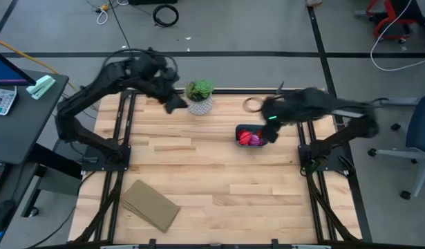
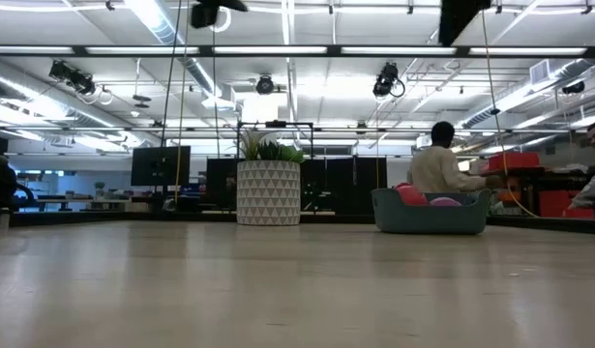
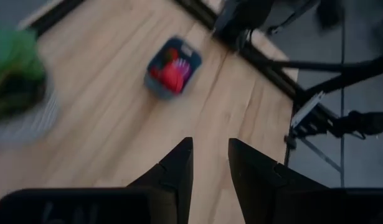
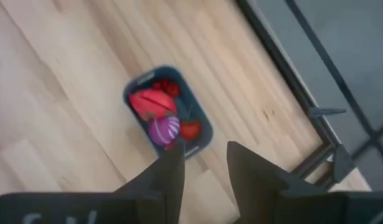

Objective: Pick and placing Produce into tupperware
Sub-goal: Return to Home Position

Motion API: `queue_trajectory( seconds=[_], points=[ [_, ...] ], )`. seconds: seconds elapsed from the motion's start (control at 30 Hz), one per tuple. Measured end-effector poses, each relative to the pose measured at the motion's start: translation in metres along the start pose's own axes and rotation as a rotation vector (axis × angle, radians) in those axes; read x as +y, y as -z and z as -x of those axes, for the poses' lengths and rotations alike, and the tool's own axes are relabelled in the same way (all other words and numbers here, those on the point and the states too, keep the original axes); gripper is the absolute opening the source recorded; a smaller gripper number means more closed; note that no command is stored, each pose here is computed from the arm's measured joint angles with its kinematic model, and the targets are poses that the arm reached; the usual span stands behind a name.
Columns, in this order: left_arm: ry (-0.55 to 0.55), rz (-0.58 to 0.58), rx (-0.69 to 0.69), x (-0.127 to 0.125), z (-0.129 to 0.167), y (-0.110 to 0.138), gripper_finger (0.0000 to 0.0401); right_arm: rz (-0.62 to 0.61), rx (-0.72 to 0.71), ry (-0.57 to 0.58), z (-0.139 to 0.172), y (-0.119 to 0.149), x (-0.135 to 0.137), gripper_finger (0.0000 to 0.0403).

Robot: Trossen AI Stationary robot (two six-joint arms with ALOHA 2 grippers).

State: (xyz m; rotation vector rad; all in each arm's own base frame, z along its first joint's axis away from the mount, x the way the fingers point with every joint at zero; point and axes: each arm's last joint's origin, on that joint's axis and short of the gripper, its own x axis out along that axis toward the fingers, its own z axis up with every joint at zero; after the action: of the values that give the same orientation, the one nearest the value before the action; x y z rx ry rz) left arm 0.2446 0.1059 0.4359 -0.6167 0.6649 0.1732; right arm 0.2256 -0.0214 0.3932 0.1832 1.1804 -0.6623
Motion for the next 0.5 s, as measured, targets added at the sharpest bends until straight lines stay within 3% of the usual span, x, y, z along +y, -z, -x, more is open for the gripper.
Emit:
queue_trajectory(
  seconds=[0.13,0.23,0.37,0.5],
  points=[
    [-0.036,0.048,0.036,-0.003,0.044,0.025,0.0107,-0.089,-0.157,-0.087,0.045,0.035,-0.037,0.0128],
    [-0.037,0.035,-0.015,-0.010,0.083,0.046,0.0107,-0.168,-0.283,-0.158,0.074,0.070,-0.069,0.0128],
    [-0.100,-0.067,-0.158,-0.019,0.132,0.076,0.0107,-0.334,-0.424,-0.248,0.098,0.118,-0.105,0.0129],
    [-0.137,-0.151,-0.335,-0.027,0.170,0.102,0.0107,-0.313,-0.500,-0.280,0.097,0.158,-0.126,0.0128]
  ],
)
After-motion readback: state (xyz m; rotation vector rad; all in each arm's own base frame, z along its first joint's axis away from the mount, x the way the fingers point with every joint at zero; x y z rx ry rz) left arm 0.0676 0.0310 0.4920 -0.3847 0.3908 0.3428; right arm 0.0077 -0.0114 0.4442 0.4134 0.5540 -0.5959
